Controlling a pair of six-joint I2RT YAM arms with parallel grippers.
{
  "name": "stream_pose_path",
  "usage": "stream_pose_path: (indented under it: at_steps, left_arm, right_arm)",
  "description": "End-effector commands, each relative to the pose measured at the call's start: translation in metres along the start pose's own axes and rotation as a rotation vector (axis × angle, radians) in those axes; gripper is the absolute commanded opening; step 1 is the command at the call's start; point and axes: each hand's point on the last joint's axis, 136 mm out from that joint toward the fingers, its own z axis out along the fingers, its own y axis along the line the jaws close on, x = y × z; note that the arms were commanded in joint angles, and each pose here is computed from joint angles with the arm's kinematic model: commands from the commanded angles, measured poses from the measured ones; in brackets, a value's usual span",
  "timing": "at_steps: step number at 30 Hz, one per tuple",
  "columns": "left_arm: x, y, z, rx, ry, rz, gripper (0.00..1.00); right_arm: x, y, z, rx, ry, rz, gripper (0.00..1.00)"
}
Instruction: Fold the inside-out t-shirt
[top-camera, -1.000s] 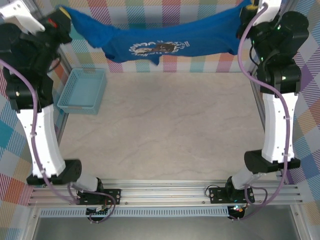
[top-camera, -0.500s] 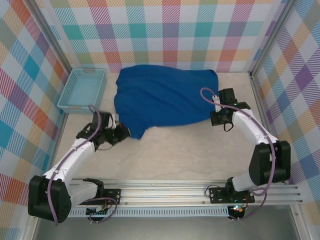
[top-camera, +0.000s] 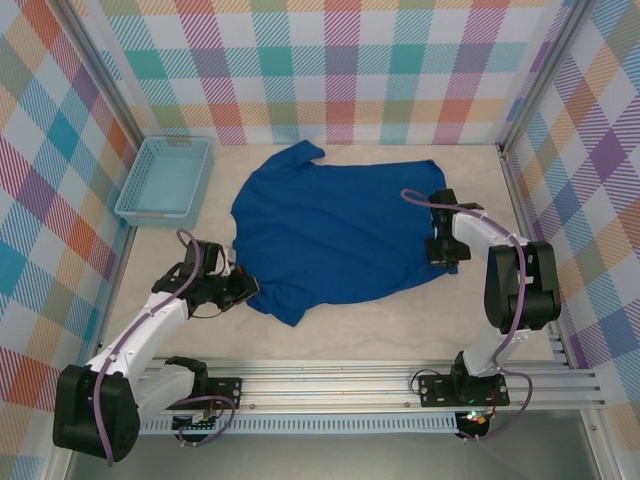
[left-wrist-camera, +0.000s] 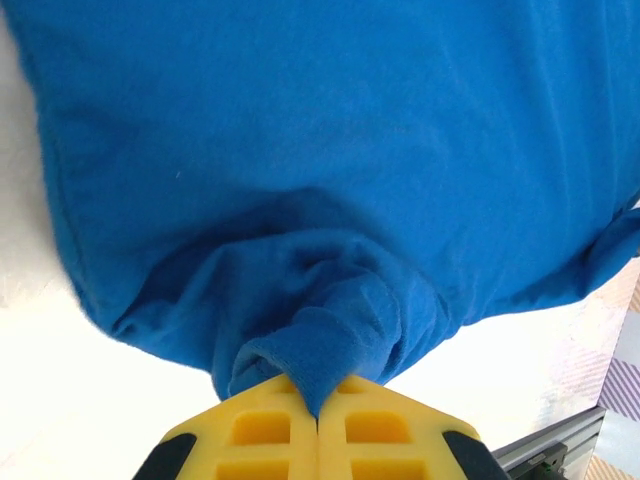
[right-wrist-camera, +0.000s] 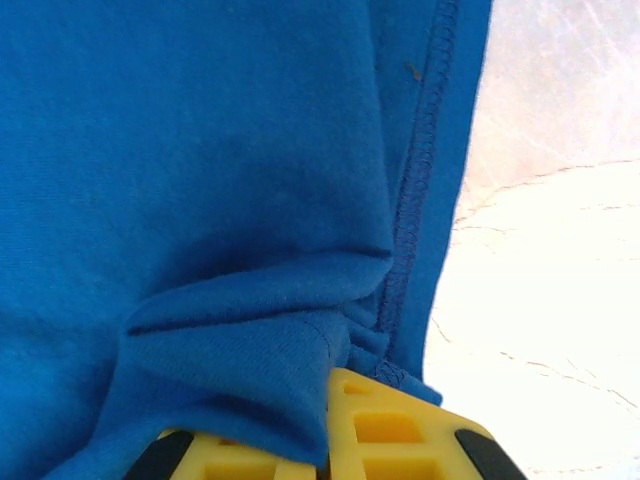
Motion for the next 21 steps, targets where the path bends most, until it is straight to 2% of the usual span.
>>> stream_pose_path:
  at_steps: [1,11,17,21]
  left_arm:
    - [0.020,0.015,-0.002,-0.060,0.058,-0.055,0.00]
    - [0.038,0.018,-0.032,-0.104,0.065,-0.153,0.00]
    - [0.047,0.014,-0.042,-0.134,0.137,-0.151,0.00]
    - [0.068,0.025,-0.044,-0.167,0.209,-0.191,0.00]
  right_arm:
    - [0.013,-0.015,-0.006,0.073,0.043,0.018,0.10]
    - [0.037,-0.046,-0.028,0.233,0.101,0.027,0.09]
    - [0.052,-0.057,-0.044,0.276,0.140,0.025,0.11]
    - [0.058,-0.053,-0.045,0.268,0.169,0.018,0.15]
